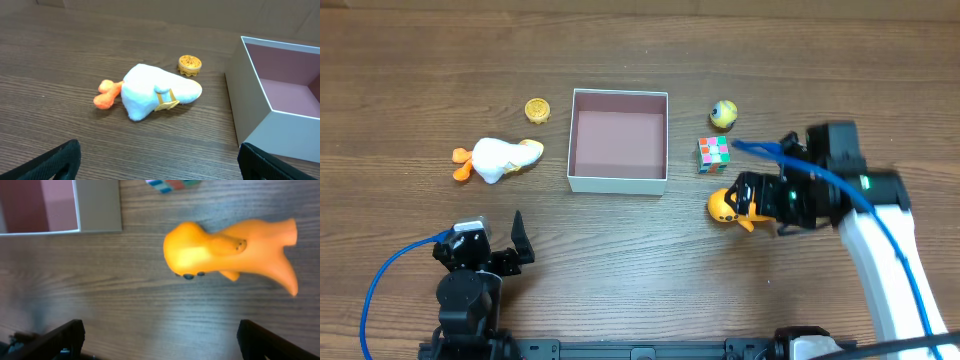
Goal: Pack container
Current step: 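Move the right gripper over the Rubik's cube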
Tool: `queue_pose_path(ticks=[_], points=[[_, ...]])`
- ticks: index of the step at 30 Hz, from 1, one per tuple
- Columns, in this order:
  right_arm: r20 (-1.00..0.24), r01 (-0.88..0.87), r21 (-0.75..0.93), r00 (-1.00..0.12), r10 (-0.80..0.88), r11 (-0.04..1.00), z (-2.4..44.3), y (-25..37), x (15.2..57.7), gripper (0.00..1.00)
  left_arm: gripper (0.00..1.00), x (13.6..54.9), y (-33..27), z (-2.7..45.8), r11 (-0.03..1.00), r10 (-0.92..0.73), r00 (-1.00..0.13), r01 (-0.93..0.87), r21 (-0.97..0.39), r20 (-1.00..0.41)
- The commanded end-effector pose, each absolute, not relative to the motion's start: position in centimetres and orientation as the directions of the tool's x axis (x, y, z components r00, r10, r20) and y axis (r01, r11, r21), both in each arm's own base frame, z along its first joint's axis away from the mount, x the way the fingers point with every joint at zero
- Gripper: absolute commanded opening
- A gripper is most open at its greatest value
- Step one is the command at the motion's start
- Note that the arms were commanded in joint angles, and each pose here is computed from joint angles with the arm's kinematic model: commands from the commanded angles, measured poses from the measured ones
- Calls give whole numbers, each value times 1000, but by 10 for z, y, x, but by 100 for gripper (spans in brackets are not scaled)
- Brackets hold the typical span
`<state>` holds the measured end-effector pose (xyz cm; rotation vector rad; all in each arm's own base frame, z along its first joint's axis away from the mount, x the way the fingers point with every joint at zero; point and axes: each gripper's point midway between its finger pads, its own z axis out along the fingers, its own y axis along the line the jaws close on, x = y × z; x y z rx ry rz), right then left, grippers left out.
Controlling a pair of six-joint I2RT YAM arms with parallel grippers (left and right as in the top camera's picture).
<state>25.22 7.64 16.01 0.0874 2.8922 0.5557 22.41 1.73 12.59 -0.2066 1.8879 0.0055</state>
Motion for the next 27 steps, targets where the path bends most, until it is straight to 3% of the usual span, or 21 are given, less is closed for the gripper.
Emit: queue_pose_path(ticks=[1, 16, 27], points=[[-223, -65, 344, -975, 14, 937, 179, 82, 287, 100, 100, 224, 18, 127, 987, -124, -302, -139, -85, -945], [-451, -149, 212, -891, -39, 966, 188, 77, 369, 100, 100, 224, 18, 127, 987, -124, -302, -139, -85, -945], [-272, -149, 276, -960, -72, 950, 105, 91, 386, 100, 100, 224, 18, 127, 987, -124, -302, -139, -85, -945]])
